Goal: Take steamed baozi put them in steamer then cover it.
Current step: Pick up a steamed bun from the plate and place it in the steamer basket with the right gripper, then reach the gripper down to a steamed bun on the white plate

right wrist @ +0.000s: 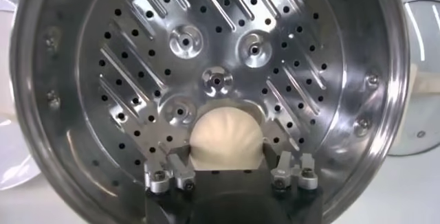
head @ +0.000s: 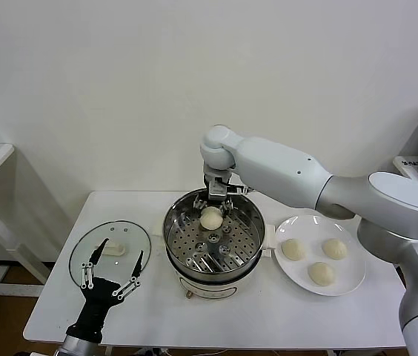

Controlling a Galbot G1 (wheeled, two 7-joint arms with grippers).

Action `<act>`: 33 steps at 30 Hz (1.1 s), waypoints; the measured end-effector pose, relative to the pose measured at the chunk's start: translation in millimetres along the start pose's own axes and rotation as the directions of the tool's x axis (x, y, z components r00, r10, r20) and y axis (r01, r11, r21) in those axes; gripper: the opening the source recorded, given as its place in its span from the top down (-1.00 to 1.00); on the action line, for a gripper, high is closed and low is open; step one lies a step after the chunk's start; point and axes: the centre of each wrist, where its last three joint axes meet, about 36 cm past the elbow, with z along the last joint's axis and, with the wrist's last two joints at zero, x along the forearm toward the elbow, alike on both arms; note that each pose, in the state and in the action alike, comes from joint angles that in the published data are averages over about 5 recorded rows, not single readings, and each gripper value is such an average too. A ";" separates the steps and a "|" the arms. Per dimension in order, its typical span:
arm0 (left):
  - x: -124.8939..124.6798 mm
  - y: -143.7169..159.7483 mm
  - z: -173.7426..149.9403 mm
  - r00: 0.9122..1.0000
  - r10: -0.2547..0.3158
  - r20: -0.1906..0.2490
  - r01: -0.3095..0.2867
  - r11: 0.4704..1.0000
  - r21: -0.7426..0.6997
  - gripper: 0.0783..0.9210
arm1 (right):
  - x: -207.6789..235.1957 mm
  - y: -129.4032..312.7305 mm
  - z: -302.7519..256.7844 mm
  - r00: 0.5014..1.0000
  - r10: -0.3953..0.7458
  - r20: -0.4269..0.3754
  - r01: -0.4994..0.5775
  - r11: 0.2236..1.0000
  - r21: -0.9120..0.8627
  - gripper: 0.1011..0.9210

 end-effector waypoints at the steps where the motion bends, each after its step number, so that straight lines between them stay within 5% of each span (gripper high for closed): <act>1: 0.1 0.1 0.0 1.000 -0.001 0.000 0.001 1.000 0.000 -0.77 | -0.1 -0.1 0.1 1.000 0.000 -0.002 0.000 1.000 0.000 -0.60; 13: -1.7 2.0 -3.0 1.000 -0.010 0.005 0.010 1.000 -0.004 -0.77 | 32.7 16.2 2.6 0.999 0.030 -0.013 -0.031 0.998 -0.047 -0.76; 20: -5.4 -0.5 -3.9 1.000 -0.001 0.012 0.000 1.000 0.001 -0.77 | 83.3 81.1 22.3 0.997 0.069 -0.017 -0.071 0.952 -0.297 -0.76; 26: -8.0 -1.7 -5.0 1.000 0.010 0.020 -0.010 1.000 0.003 -0.77 | 102.1 173.8 37.3 0.994 0.105 -0.007 -0.086 0.770 -0.633 -0.76; 33: -10.4 -3.6 -5.5 1.000 0.014 0.024 -0.015 1.000 0.007 -0.77 | 74.4 276.8 29.8 0.991 0.132 0.026 -0.041 0.481 -0.876 -0.76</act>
